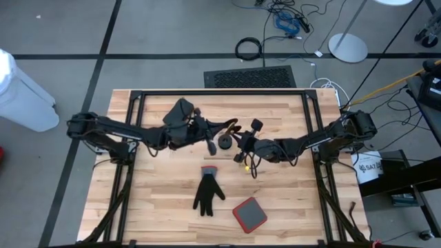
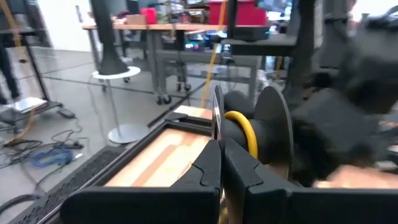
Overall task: Coil cords
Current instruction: Coil the yellow wire onto the black spool
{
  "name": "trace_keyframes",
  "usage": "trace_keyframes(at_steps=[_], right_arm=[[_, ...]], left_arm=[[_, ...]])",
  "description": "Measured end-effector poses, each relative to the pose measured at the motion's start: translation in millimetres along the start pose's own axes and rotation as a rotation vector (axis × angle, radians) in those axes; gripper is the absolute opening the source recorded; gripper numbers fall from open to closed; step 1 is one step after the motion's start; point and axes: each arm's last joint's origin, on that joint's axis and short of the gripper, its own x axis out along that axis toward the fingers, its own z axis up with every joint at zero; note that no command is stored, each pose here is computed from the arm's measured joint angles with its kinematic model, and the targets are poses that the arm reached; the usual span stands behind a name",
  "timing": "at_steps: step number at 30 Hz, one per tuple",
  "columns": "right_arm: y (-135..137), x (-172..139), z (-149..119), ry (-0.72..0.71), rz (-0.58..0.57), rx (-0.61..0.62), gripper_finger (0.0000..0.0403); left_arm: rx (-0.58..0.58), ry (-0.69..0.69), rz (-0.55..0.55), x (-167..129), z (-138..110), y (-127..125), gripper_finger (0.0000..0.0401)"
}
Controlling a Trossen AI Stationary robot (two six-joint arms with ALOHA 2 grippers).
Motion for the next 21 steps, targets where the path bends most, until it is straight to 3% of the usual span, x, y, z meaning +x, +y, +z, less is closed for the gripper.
trace_keyframes(at_steps=[8,21], right_arm=[[-7.2,8.2,-6.5,0.043,0.043,0.015,0.0028],[-12.4,11.8,-21.1,0.164,0.038,-0.027,0.0029]], left_arm=[[-0.013,-0.02,-0.114,-15.8,17.9,2.4,0.0],[0.01,0.06,-0.176,-21.1,14.2,2.5,0.0]])
